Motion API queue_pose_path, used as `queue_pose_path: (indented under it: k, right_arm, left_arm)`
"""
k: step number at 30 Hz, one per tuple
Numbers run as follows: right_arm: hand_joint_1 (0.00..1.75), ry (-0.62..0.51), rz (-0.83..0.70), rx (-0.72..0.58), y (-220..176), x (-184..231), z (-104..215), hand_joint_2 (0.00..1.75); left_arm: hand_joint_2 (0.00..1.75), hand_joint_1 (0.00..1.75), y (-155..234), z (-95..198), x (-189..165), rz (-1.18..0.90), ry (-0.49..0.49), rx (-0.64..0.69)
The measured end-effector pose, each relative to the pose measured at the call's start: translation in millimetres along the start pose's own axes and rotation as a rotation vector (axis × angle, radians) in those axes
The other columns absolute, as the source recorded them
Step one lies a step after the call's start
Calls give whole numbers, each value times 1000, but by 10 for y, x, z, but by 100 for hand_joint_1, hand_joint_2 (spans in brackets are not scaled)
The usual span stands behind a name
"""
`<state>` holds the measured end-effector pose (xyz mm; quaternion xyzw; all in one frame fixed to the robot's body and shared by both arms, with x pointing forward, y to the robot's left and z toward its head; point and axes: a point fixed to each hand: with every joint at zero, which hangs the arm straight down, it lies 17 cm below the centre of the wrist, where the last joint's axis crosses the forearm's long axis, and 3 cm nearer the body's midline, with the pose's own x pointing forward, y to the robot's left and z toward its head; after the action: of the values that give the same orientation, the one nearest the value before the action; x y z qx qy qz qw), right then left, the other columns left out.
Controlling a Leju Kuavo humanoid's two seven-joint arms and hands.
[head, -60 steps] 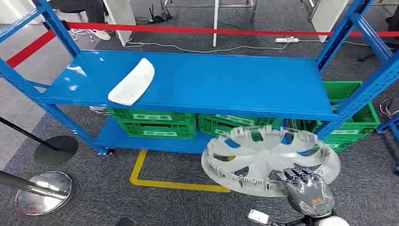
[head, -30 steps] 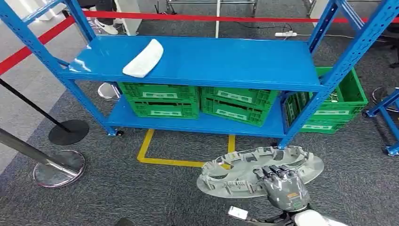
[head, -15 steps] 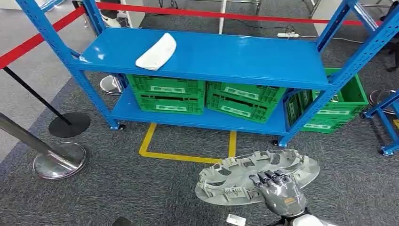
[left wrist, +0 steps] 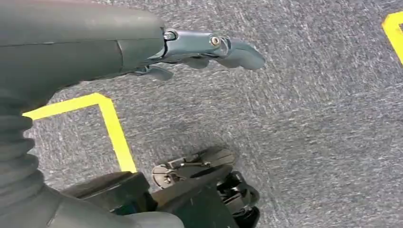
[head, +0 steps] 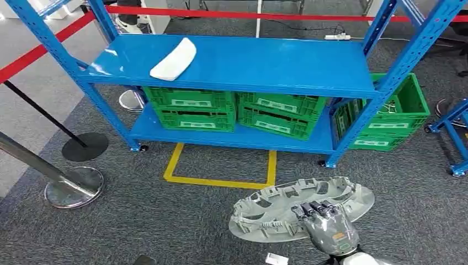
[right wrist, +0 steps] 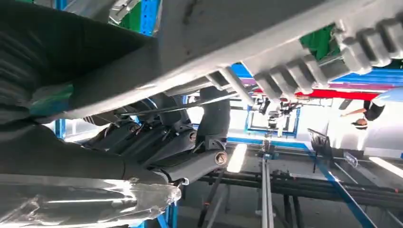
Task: Take the parts from the cabinet and place them on the table.
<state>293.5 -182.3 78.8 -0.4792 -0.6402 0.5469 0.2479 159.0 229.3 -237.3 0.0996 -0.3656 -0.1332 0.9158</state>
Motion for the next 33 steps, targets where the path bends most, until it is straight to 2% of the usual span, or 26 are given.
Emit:
queue_pose_path:
  k: [33]
  right_arm:
    - [175, 0, 1, 0, 1, -3, 1, 175]
  left_arm:
    - [175, 0, -2, 1, 0, 0, 0, 0]
